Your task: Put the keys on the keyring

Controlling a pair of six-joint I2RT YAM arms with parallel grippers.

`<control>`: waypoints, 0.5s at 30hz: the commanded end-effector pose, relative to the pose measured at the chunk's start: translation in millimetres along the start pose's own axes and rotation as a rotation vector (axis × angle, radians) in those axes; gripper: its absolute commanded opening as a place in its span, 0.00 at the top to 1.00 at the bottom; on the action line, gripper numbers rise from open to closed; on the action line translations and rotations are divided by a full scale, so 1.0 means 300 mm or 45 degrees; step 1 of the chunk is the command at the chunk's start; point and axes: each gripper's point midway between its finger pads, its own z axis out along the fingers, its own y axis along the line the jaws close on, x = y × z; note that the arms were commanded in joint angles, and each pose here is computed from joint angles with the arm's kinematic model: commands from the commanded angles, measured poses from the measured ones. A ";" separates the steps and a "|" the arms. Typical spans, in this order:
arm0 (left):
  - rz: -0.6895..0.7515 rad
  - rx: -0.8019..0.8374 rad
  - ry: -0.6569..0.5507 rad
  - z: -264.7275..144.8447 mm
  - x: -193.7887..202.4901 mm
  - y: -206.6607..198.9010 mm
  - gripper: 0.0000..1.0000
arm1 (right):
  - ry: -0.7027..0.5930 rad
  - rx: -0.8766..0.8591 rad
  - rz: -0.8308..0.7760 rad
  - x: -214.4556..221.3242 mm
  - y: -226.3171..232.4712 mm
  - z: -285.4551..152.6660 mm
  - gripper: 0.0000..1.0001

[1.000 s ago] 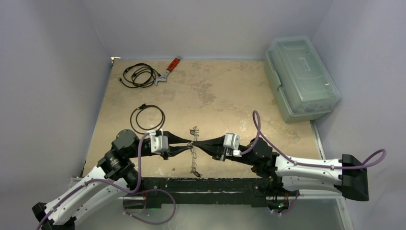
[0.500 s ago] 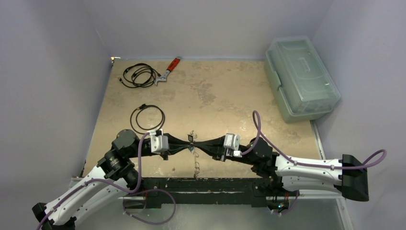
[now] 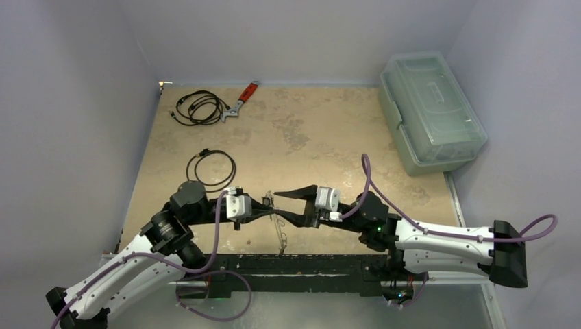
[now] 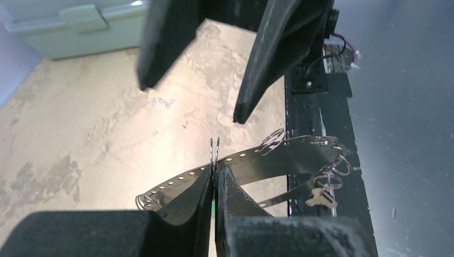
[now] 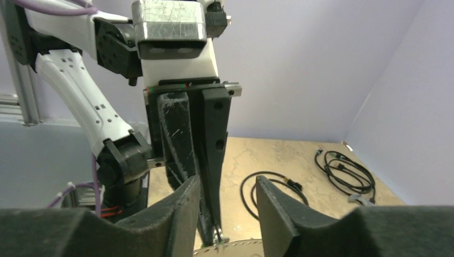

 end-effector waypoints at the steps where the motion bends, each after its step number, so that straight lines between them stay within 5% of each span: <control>1: 0.106 -0.018 0.024 -0.016 -0.061 0.030 1.00 | 0.030 0.095 -0.069 -0.069 -0.068 0.017 0.50; 15: 0.021 -0.041 0.200 -0.037 -0.062 0.054 1.00 | 0.453 -0.147 -0.146 0.031 -0.006 0.006 0.52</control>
